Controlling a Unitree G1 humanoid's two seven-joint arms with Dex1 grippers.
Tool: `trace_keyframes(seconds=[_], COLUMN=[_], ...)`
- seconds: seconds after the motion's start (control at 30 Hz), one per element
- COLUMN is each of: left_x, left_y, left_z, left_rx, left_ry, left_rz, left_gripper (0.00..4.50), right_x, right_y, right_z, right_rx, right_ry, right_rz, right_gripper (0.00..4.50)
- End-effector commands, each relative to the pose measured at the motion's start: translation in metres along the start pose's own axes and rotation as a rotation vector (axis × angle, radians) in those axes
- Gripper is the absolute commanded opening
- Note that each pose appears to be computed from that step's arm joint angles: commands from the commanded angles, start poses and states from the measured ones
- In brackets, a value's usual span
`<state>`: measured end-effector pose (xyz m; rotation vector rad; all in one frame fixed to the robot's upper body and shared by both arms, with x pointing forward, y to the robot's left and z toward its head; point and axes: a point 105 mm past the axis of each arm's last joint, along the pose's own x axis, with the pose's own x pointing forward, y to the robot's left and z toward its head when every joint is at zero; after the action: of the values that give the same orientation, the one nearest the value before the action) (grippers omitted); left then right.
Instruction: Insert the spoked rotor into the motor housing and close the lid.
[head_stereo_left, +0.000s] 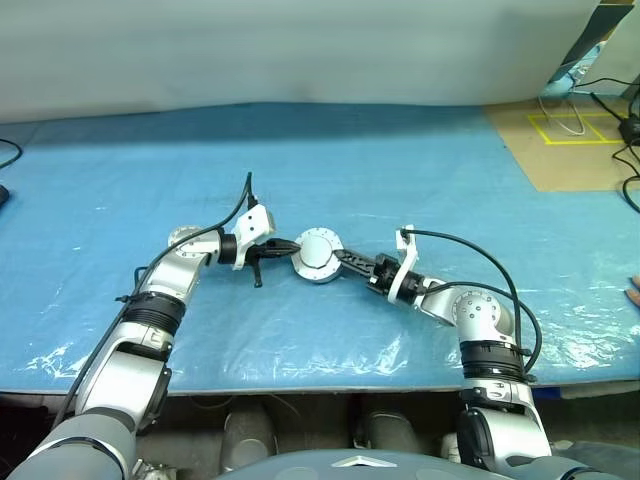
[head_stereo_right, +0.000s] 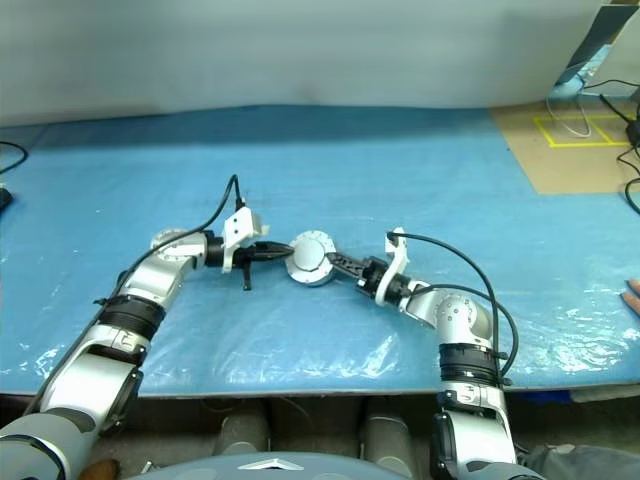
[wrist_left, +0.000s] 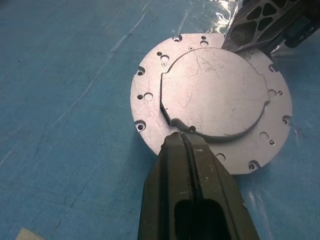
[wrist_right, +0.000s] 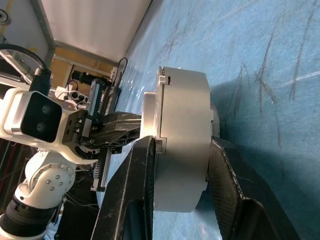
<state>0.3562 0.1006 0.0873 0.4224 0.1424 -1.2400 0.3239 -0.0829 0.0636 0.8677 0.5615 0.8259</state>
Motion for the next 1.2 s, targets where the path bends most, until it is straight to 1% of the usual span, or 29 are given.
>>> trace_keyframes(seconds=[0.03, 0.17, 0.3, 0.4, 0.5, 0.63, 0.77, 0.87, 0.9, 1.0, 1.1, 1.17, 1.2], left_x=[0.009, 0.006, -0.011, -0.029, -0.048, -0.064, -0.080, -0.084, -0.086, -0.089, -0.089, -0.088, -0.087], left_y=[-0.012, -0.008, -0.001, 0.004, 0.002, 0.007, 0.020, 0.024, 0.025, 0.030, 0.030, 0.027, 0.027], left_z=[-0.014, -0.004, 0.028, 0.045, 0.042, 0.035, 0.029, 0.028, 0.028, 0.031, 0.029, 0.029, 0.029], left_rx=[-0.024, -0.060, -0.157, -0.244, -0.300, -0.380, -0.582, -0.666, -0.690, -0.738, -0.756, -0.773, -0.791], left_ry=[0.049, -0.021, -0.176, -0.248, -0.245, -0.253, -0.348, -0.410, -0.435, -0.501, -0.535, -0.548, -0.562], left_rz=[-0.049, -0.022, -0.006, -0.001, 0.009, 0.071, 0.153, 0.182, 0.192, 0.214, 0.231, 0.218, 0.217], left_gripper=[0.00, 0.00, 0.00, 0.00, 0.00, 0.00, 0.00, 0.58, 0.86, 1.92, 2.98, 3.60, 4.03], right_x=[0.011, 0.013, 0.014, 0.014, 0.015, 0.017, 0.020, 0.022, 0.022, 0.023, 0.024, 0.022, 0.021], right_y=[0.004, -0.003, -0.006, -0.003, 0.000, 0.012, 0.033, 0.048, 0.053, 0.064, 0.072, 0.076, 0.079], right_z=[-0.012, -0.017, -0.013, -0.007, -0.001, 0.008, 0.029, 0.040, 0.043, 0.049, 0.046, 0.050, 0.054], right_rx=[0.008, 0.019, 0.069, 0.098, 0.131, 0.167, 0.220, 0.225, 0.222, 0.218, 0.188, 0.177, 0.169], right_ry=[0.050, 0.062, 0.025, -0.003, -0.030, -0.064, -0.142, -0.170, -0.175, -0.181, -0.145, -0.147, -0.155], right_rz=[0.010, -0.030, -0.048, -0.030, -0.010, 0.046, 0.156, 0.209, 0.222, 0.256, 0.275, 0.288, 0.296], right_gripper=[1.15, 1.15, 1.15, 1.15, 1.15, 1.15, 1.15, 1.15, 1.15, 1.15, 1.15, 1.15, 1.15])
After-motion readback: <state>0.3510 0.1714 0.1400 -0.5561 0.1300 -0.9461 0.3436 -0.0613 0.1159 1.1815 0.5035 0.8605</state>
